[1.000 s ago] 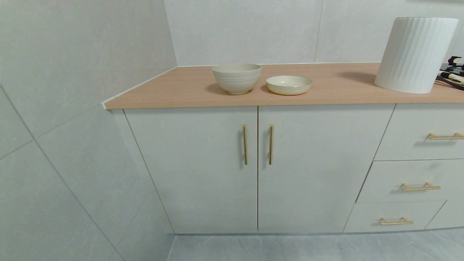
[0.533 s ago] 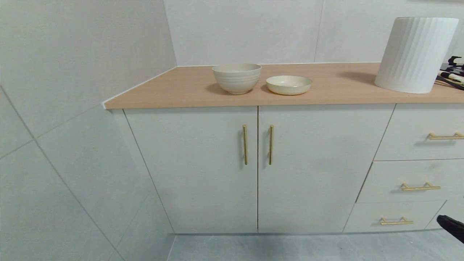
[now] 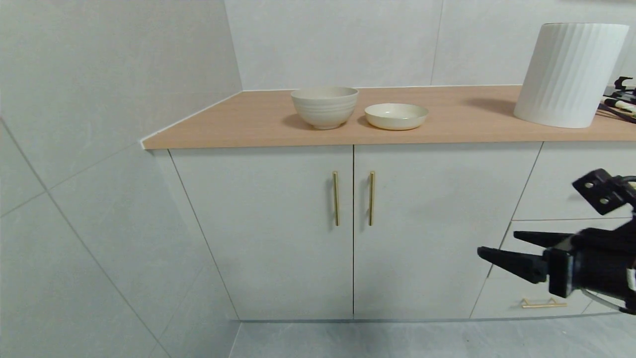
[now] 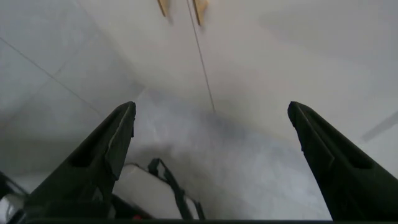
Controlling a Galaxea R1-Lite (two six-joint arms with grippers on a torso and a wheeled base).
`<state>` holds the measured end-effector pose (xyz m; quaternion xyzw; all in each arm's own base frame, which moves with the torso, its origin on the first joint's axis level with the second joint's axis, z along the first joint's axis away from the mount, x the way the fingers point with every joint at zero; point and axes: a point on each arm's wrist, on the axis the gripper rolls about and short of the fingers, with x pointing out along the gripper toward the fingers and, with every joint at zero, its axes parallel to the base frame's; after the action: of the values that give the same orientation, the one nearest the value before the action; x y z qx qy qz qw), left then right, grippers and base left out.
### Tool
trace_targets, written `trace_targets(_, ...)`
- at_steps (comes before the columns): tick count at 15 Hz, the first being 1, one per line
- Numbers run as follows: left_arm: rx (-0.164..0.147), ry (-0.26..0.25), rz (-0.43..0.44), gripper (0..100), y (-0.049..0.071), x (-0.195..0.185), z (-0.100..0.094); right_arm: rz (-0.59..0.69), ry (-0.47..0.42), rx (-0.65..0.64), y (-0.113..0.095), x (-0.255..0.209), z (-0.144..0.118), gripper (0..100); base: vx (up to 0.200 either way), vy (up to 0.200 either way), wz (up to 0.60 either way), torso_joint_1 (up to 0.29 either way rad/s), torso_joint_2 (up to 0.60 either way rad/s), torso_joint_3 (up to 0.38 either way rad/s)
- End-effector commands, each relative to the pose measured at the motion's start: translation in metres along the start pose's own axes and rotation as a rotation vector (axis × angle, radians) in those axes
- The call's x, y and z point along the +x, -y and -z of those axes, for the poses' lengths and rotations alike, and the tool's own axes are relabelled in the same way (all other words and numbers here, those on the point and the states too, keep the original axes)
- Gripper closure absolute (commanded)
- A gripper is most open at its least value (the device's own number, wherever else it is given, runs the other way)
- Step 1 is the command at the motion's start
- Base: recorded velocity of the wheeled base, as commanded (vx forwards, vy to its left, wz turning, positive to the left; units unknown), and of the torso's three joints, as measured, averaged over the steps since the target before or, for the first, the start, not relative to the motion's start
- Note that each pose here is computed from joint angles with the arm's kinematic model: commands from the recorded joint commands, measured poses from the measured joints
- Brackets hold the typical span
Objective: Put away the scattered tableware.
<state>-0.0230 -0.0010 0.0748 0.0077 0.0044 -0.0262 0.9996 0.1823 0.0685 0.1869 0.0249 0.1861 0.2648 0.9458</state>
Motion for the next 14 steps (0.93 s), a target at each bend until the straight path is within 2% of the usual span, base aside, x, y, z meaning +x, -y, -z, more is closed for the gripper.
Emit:
trace_targets(1, 0.0, 0.0, 0.0, 0, 0.0, 0.0, 0.0, -0.057, -0.051, -0.012, -0.003, 0.064, -0.009, 0, 0.0, 0.0, 0.0, 0.0, 0.0, 0.0)
trace_targets(4, 0.0, 0.0, 0.0, 0, 0.0, 0.0, 0.0, -0.113, -0.059, 0.005, -0.014, 0.114, -0.021, 0, 0.0, 0.0, 0.0, 0.0, 0.0, 0.0)
trace_targets(8, 0.0, 0.0, 0.0, 0, 0.0, 0.0, 0.0, -0.152, -0.014, 0.043, -0.026, 0.154, -0.042, 0, 0.0, 0.0, 0.0, 0.0, 0.0, 0.0)
trace_targets(11, 0.0, 0.0, 0.0, 0, 0.0, 0.0, 0.0, -0.153, -0.029, 0.063, -0.024, 0.169, -0.038, 0, 0.0, 0.0, 0.0, 0.0, 0.0, 0.0)
trace_targets(14, 0.0, 0.0, 0.0, 0, 0.0, 0.0, 0.0, -0.167, 0.002, 0.161, -0.026, 0.189, -0.034, 0, 0.0, 0.0, 0.0, 0.0, 0.0, 0.0)
